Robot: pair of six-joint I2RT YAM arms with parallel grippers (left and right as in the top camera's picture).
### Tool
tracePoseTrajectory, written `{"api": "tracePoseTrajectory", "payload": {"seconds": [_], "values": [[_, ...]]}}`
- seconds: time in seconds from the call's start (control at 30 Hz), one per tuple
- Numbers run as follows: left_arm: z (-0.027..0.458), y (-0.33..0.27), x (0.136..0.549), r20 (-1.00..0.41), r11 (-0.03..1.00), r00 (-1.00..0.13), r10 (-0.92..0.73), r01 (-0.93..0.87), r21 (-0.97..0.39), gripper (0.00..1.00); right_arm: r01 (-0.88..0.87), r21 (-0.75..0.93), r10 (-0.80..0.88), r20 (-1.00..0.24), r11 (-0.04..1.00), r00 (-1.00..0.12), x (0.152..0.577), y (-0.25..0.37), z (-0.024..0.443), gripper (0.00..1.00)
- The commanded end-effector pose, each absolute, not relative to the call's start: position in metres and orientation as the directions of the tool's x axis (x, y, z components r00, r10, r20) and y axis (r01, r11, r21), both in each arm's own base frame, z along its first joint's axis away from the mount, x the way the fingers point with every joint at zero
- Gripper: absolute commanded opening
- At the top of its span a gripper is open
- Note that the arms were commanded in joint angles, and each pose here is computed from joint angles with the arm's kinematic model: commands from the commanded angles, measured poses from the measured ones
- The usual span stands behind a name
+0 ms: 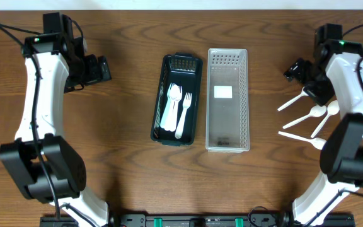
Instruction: Pack container
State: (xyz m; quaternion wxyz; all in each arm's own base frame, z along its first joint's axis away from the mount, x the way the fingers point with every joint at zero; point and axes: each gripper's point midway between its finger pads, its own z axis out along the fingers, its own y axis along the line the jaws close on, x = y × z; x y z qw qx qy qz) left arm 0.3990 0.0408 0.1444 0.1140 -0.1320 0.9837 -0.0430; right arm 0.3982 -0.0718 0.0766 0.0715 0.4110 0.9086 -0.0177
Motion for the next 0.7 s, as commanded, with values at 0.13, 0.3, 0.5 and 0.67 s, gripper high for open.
{"api": "tracePoseTrajectory", "payload": {"seconds": [0.13, 0.3, 0.5, 0.67], "values": [[0.128, 0.038, 0.397, -0.164, 0.964, -0.953, -0.254, -0.236, -0.118, 0.98, 0.774, 0.021, 0.769, -0.13, 0.633, -0.626, 0.414, -0.079, 0.045, 0.99], [0.128, 0.038, 0.397, -0.163, 0.965, -0.953, -0.254, -0.236, -0.118, 0.98, 0.785, 0.012, 0.782, -0.103, 0.62, -0.615, 0.416, -0.084, 0.022, 0.99], [0.128, 0.038, 0.396, -0.16, 0.964, -0.954, -0.254, -0.237, -0.118, 0.98, 0.79, -0.004, 0.788, -0.071, 0.613, -0.611, 0.416, -0.087, -0.001, 0.99], [0.128, 0.038, 0.396, -0.16, 0.964, -0.954, -0.254, -0.237, -0.118, 0.98, 0.788, 0.012, 0.785, -0.091, 0.616, -0.613, 0.422, -0.089, -0.004, 0.98]]}}
